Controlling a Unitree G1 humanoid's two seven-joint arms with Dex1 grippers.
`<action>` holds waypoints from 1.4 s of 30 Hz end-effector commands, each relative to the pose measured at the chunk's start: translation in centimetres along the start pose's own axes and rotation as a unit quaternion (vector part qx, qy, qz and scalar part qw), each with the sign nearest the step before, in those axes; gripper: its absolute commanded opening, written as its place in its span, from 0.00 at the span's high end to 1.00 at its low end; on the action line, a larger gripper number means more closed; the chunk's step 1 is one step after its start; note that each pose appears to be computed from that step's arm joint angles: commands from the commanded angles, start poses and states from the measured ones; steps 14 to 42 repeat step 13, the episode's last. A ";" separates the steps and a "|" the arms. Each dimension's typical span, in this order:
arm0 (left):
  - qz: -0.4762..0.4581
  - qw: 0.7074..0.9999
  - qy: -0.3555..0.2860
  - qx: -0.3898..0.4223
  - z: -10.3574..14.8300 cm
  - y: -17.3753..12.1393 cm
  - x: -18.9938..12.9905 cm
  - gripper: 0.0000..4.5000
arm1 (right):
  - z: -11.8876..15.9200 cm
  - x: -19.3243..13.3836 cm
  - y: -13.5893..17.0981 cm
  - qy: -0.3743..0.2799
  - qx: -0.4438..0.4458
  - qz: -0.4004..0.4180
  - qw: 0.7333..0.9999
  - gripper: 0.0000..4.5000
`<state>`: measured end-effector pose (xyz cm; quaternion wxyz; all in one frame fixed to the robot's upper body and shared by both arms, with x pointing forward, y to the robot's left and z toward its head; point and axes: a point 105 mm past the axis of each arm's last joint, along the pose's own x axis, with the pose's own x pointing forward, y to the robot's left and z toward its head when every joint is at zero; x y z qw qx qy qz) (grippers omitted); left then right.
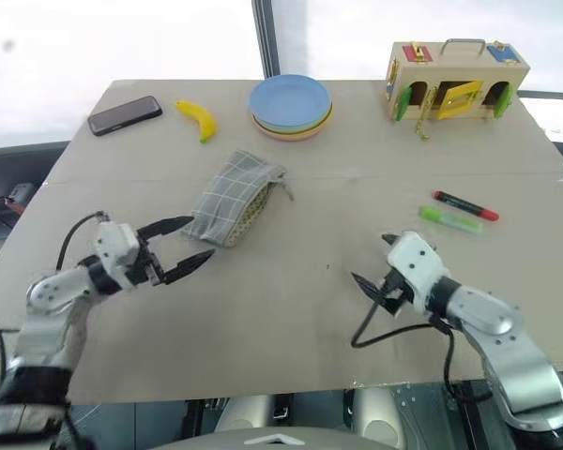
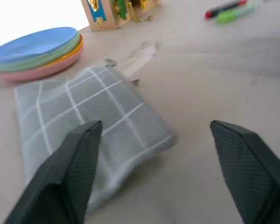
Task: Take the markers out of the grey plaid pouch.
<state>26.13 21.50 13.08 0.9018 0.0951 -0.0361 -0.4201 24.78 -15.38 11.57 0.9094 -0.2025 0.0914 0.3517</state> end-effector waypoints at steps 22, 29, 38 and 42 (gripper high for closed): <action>-0.007 0.994 0.090 -0.069 -2.5 -3.1 -2.6 0.16 | -4.7 -10.3 -2.0 0.089 0.011 -0.053 0.995 0.01; -0.007 0.994 0.090 -0.069 -2.5 -3.1 -2.6 0.16 | -4.7 -10.3 -2.0 0.089 0.011 -0.053 0.995 0.01; -0.007 0.994 0.090 -0.069 -2.5 -3.1 -2.6 0.16 | -4.7 -10.3 -2.0 0.089 0.011 -0.053 0.995 0.01; -0.007 0.994 0.090 -0.069 -2.5 -3.1 -2.6 0.16 | -4.7 -10.3 -2.0 0.089 0.011 -0.053 0.995 0.01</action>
